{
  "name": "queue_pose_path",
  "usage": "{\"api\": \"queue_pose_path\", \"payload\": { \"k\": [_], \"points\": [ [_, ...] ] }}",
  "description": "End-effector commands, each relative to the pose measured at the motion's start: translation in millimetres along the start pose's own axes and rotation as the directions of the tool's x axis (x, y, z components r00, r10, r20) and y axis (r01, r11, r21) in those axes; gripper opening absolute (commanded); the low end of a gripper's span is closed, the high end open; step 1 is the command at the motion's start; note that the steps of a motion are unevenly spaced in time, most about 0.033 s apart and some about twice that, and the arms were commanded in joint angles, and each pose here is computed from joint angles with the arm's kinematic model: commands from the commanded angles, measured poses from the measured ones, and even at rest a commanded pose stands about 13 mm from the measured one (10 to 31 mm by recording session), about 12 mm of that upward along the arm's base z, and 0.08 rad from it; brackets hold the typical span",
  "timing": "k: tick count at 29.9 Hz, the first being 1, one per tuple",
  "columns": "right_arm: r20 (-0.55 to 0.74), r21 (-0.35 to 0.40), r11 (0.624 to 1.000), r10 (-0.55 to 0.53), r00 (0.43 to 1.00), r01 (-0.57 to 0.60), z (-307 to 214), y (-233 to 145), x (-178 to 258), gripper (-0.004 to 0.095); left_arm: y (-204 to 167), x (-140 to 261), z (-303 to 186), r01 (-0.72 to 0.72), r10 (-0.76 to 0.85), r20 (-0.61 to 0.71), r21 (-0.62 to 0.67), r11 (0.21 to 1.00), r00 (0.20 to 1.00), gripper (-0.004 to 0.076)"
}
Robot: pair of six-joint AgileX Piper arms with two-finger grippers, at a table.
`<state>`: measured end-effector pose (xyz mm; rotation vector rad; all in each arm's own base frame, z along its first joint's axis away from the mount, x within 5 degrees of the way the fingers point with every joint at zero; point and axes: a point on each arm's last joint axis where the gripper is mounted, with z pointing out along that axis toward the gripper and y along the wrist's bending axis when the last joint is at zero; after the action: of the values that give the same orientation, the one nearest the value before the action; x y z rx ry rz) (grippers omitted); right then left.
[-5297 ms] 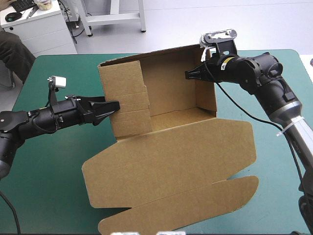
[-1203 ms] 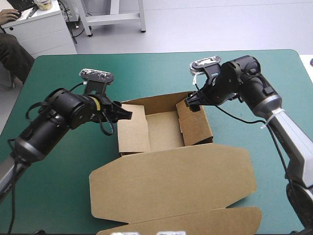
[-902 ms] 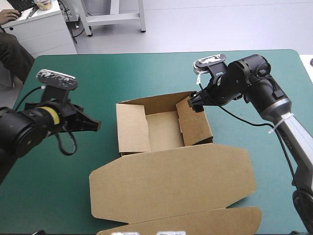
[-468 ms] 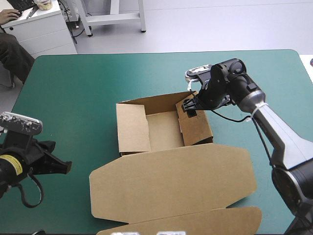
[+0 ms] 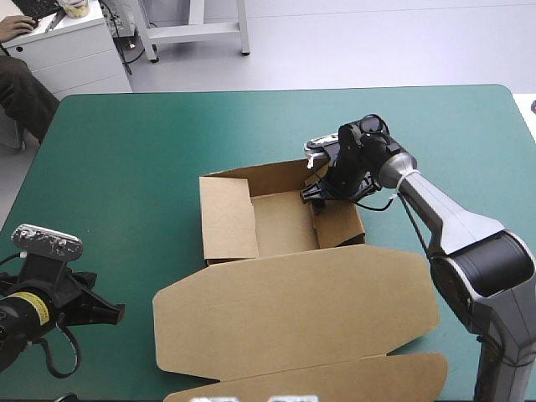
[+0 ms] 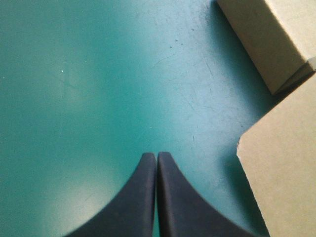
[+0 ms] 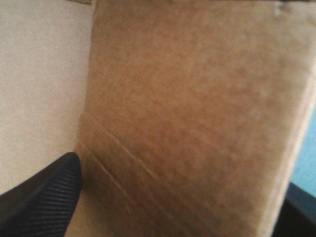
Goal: Fold the box
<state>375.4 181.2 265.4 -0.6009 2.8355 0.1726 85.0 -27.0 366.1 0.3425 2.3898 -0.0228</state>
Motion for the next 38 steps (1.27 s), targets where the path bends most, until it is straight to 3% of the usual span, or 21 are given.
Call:
{"api": "queue_pose_path", "payload": {
  "k": [1,8,14,19,22,29,38],
  "points": [
    [0.082,-0.006,1.000,0.000,0.997,0.000,-23.5,1.1,-4.6,0.0545,3.6,-2.3,-5.8,0.012,-0.011,0.010,-0.023,1.000,1.000,-0.0010],
    [0.082,-0.006,1.000,0.000,0.997,0.000,-22.7,1.1,-4.9,-0.0014,5.1,-4.1,-5.9,0.005,-0.004,0.030,-0.040,0.999,1.000,-0.0010],
    [0.088,0.008,1.000,-0.006,0.996,0.005,-23.2,-0.1,-5.5,-0.0020,4.6,-4.9,-5.9,0.006,-0.004,0.038,-0.035,0.999,0.999,-0.0010],
    [0.119,0.136,0.990,-0.051,0.992,0.035,-30.0,-16.5,-9.8,-0.0020,4.8,-4.1,-5.9,0.006,-0.005,0.030,-0.036,0.999,1.000,-0.0010],
    [0.148,0.157,0.988,-0.010,0.989,-0.013,-39.4,-37.6,-12.9,-0.0020,5.0,-2.8,-5.9,0.007,-0.006,0.016,-0.039,0.999,1.000,-0.0010],
    [0.220,0.206,0.962,0.131,0.967,-0.177,-71.6,-117.6,-9.5,-0.0020,6.0,-2.8,-5.9,0.002,-0.001,0.016,-0.051,0.999,1.000,-0.0010],
    [0.287,0.241,0.865,0.370,0.884,-0.440,-100.0,-228.0,31.6,-0.0020,5.9,-3.8,-5.9,0.001,0.000,0.027,-0.049,0.999,1.000,-0.0010]
  ]
}}
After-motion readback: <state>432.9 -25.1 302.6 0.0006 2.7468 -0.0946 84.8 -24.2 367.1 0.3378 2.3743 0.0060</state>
